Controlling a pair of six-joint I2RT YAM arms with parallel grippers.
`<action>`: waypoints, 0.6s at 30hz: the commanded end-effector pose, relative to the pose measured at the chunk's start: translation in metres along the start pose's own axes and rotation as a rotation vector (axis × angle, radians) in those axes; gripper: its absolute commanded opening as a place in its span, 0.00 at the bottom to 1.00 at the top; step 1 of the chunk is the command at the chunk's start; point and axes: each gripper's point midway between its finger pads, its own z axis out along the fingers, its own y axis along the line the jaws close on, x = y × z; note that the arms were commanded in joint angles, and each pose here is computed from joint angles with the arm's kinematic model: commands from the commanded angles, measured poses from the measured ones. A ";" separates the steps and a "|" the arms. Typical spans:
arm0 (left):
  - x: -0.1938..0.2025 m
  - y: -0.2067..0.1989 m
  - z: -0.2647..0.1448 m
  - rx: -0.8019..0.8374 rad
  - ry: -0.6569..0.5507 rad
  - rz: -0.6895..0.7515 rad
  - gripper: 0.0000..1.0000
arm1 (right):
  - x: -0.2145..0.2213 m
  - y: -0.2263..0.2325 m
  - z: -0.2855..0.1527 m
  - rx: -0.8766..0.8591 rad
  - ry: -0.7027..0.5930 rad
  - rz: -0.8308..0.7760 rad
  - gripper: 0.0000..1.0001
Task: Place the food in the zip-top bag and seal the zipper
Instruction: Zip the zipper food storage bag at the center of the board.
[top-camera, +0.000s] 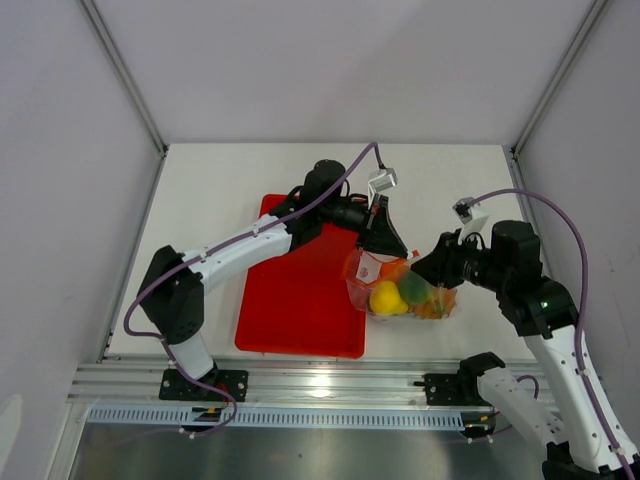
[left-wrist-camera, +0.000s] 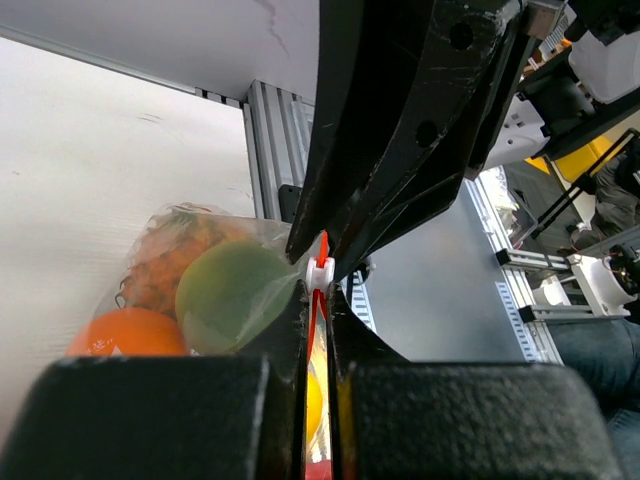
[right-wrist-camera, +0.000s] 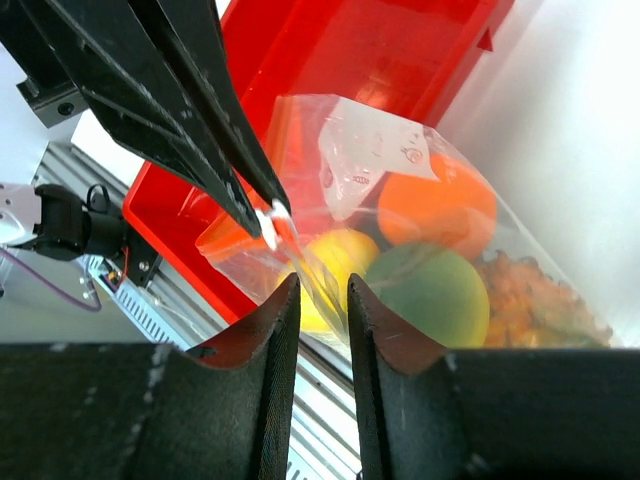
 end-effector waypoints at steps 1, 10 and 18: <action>-0.020 -0.021 -0.008 0.052 -0.035 0.072 0.01 | -0.014 0.013 -0.003 -0.060 0.001 -0.063 0.28; -0.017 -0.023 -0.007 0.072 -0.017 0.073 0.01 | -0.013 0.023 0.006 -0.160 0.026 -0.105 0.21; -0.014 -0.020 -0.003 0.081 0.002 0.052 0.01 | -0.016 0.025 0.008 -0.199 0.011 -0.133 0.17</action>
